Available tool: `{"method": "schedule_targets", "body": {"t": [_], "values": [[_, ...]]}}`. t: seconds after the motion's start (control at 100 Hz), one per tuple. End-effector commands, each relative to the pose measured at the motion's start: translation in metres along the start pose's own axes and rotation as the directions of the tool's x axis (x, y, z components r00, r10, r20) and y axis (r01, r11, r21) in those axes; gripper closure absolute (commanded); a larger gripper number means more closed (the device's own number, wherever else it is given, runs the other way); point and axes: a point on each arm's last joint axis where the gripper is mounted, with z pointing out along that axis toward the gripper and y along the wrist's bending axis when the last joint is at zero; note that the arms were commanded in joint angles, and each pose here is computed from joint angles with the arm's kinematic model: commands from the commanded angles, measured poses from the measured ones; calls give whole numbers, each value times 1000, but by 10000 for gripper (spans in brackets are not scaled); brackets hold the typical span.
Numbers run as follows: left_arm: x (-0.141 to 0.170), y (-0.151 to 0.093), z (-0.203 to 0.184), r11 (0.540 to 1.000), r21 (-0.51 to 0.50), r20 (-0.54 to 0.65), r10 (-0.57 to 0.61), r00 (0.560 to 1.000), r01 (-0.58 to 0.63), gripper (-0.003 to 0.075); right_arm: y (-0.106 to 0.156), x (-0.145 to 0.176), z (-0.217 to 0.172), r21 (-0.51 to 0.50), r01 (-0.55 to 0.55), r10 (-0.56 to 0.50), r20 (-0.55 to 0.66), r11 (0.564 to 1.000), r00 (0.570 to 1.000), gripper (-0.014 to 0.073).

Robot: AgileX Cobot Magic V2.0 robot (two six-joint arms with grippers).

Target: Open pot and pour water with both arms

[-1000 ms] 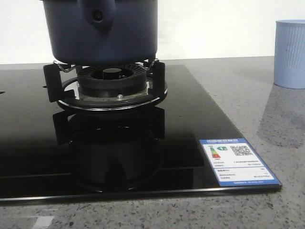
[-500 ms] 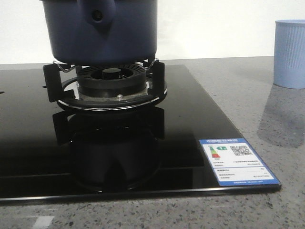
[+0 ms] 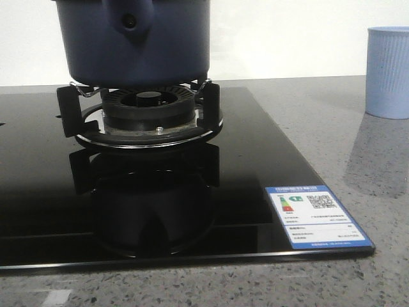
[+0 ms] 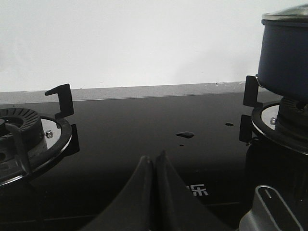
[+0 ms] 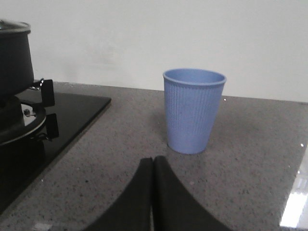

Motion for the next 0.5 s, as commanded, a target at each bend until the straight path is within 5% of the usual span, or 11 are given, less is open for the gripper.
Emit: {"method": "schedule_targets", "body": {"t": [0.0,0.49], "values": [[-5,0,-2,1000,-1,89,-14,996,14,741,-1,-3,-4,22,-5,3,77,1000,997,665],[-5,0,-2,1000,-1,87,-14,996,14,741,-6,27,-17,121,-14,17,-20,993,1000,665]]}}
